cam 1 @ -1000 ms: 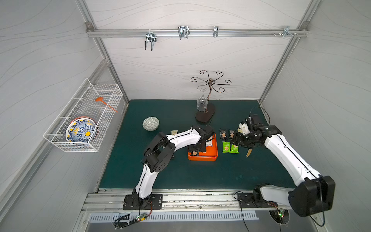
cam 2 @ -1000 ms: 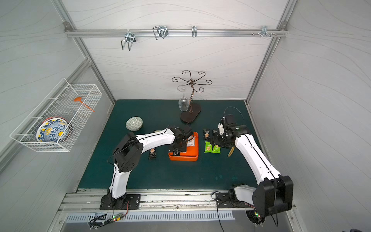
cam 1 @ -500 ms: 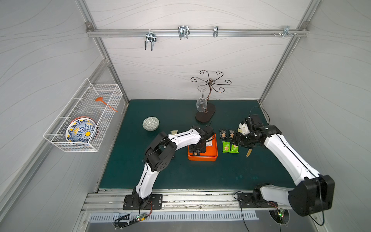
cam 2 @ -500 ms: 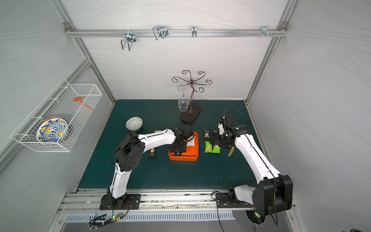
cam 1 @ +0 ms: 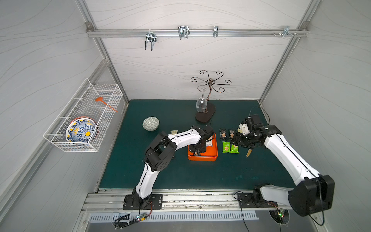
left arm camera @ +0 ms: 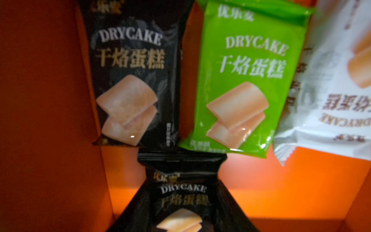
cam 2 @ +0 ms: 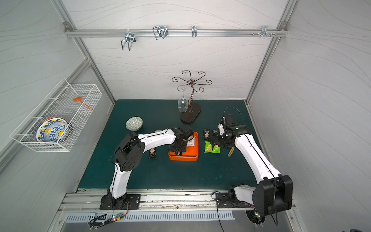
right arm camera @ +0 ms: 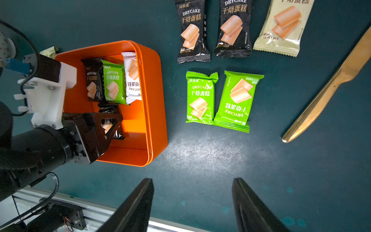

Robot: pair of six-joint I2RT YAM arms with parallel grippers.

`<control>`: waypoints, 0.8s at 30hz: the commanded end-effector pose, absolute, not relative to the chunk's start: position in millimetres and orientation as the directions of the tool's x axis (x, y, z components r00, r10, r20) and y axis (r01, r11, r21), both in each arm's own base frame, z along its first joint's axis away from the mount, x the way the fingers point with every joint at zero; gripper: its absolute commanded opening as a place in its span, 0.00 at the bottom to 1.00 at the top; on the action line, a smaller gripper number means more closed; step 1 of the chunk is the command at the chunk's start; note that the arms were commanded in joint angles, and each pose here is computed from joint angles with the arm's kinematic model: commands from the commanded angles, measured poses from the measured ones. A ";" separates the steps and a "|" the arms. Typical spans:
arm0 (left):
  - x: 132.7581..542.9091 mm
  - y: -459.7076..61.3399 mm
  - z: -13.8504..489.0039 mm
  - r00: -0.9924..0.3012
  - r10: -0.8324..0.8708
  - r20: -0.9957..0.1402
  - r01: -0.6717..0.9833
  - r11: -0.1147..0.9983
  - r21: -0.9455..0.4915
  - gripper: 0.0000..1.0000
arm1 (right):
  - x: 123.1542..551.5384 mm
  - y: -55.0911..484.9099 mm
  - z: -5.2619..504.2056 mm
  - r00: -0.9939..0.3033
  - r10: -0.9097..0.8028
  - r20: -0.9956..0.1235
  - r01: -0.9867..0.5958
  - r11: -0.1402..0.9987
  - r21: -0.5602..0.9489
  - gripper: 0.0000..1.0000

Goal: Take the cookies out of the storage box
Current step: Pick up the cookie from the storage box.

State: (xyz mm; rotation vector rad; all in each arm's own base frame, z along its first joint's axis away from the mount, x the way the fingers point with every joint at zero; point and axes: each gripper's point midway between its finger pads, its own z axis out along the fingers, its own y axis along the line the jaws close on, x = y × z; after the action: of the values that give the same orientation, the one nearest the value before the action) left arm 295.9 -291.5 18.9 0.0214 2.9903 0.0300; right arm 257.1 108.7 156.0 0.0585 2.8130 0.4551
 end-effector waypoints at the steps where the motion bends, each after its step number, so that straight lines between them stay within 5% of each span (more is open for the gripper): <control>1: 300.5 -287.0 24.9 -0.985 0.021 -0.171 0.015 0.999 0.034 0.47 | 256.3 107.1 161.5 -0.958 0.102 -0.267 0.012 0.948 0.317 0.67; 24: 310.8 -286.9 102.9 -0.960 -0.015 -0.279 -0.001 0.999 -0.050 0.47 | 258.7 108.9 170.4 -0.950 0.121 -0.287 0.019 0.942 0.335 0.67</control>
State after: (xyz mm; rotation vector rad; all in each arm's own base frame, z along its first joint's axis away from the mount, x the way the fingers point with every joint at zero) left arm 302.5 -290.0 76.7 0.0059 2.9067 -0.0491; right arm 257.1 108.8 158.0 0.0857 2.8140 0.4603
